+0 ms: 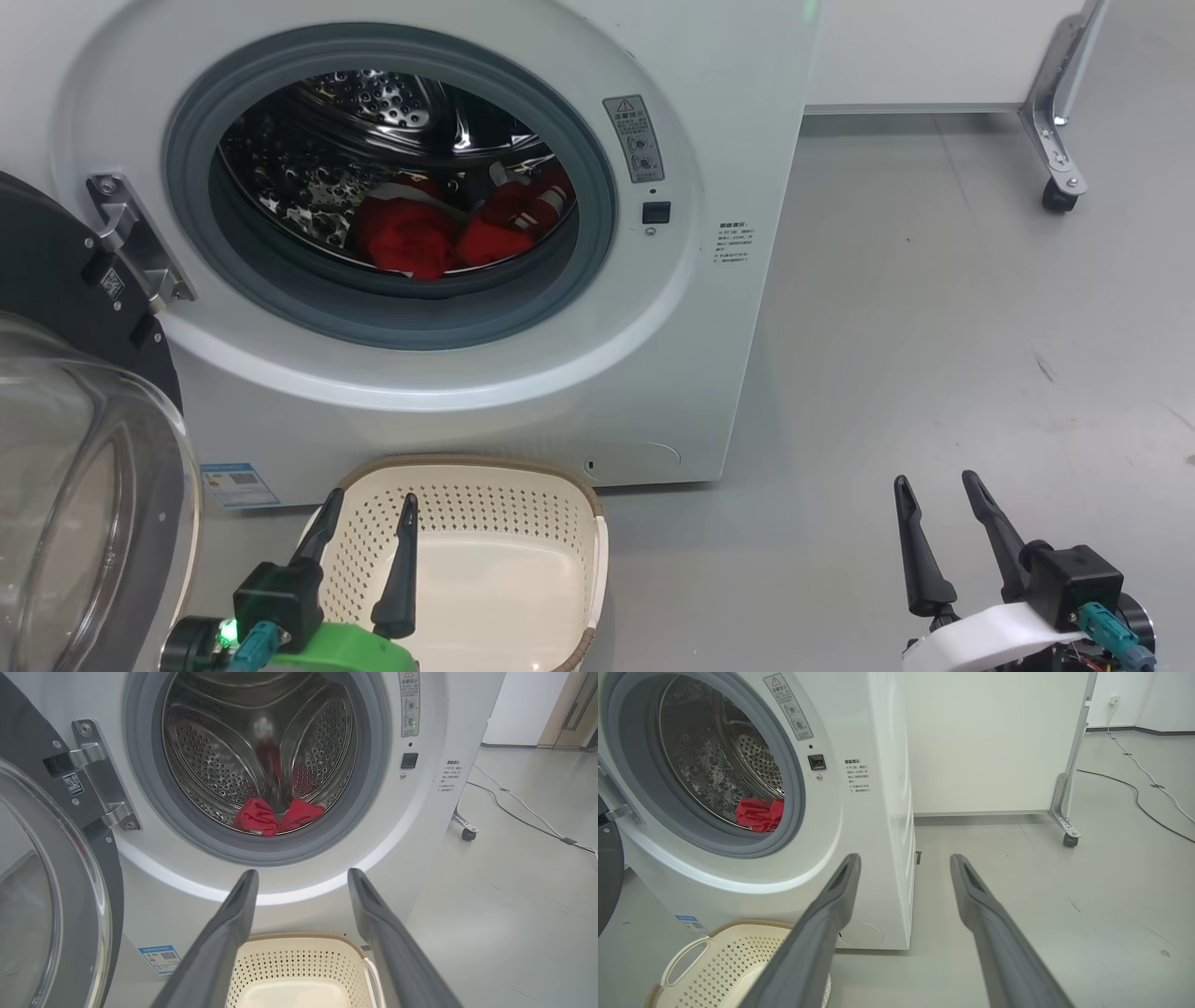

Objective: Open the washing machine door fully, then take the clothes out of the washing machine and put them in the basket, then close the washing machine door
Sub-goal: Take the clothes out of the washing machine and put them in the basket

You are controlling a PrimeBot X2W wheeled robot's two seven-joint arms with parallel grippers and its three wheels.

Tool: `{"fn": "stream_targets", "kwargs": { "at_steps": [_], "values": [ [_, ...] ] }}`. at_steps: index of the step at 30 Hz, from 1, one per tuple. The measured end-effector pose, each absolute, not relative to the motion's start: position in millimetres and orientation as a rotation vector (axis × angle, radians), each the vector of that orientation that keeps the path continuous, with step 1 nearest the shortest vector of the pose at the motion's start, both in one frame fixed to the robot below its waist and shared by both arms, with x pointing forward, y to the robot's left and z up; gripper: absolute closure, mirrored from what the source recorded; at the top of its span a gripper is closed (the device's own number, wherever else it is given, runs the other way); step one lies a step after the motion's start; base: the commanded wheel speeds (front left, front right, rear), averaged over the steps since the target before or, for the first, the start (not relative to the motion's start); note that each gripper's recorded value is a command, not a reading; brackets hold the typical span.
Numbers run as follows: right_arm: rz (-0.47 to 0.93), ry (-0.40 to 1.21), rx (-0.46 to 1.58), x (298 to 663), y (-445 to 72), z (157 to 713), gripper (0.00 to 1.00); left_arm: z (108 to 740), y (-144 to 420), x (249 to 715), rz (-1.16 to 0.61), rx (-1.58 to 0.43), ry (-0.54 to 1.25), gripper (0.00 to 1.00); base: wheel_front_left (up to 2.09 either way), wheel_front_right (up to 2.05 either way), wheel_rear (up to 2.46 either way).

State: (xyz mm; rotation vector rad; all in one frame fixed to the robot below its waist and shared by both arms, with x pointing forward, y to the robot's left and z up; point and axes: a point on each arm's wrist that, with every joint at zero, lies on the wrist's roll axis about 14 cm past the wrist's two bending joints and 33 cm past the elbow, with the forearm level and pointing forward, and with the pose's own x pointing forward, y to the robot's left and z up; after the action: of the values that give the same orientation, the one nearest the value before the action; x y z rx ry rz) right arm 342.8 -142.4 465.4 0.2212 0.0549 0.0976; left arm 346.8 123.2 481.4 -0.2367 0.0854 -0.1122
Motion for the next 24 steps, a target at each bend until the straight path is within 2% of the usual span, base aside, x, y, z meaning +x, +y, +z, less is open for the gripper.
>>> {"fn": "stream_targets", "kwargs": {
  "at_steps": [17,24],
  "values": [
    [0.105,0.096,0.221,351.8,-139.1,452.6,0.00,463.9,119.9,351.4,-0.114,-0.243,0.153,0.00,0.00,0.00,0.00],
    [0.127,0.121,0.223,365.0,-131.5,443.7,0.00,461.8,116.0,375.1,-0.122,-0.257,0.159,0.00,0.00,0.00,0.00]
  ]
}}
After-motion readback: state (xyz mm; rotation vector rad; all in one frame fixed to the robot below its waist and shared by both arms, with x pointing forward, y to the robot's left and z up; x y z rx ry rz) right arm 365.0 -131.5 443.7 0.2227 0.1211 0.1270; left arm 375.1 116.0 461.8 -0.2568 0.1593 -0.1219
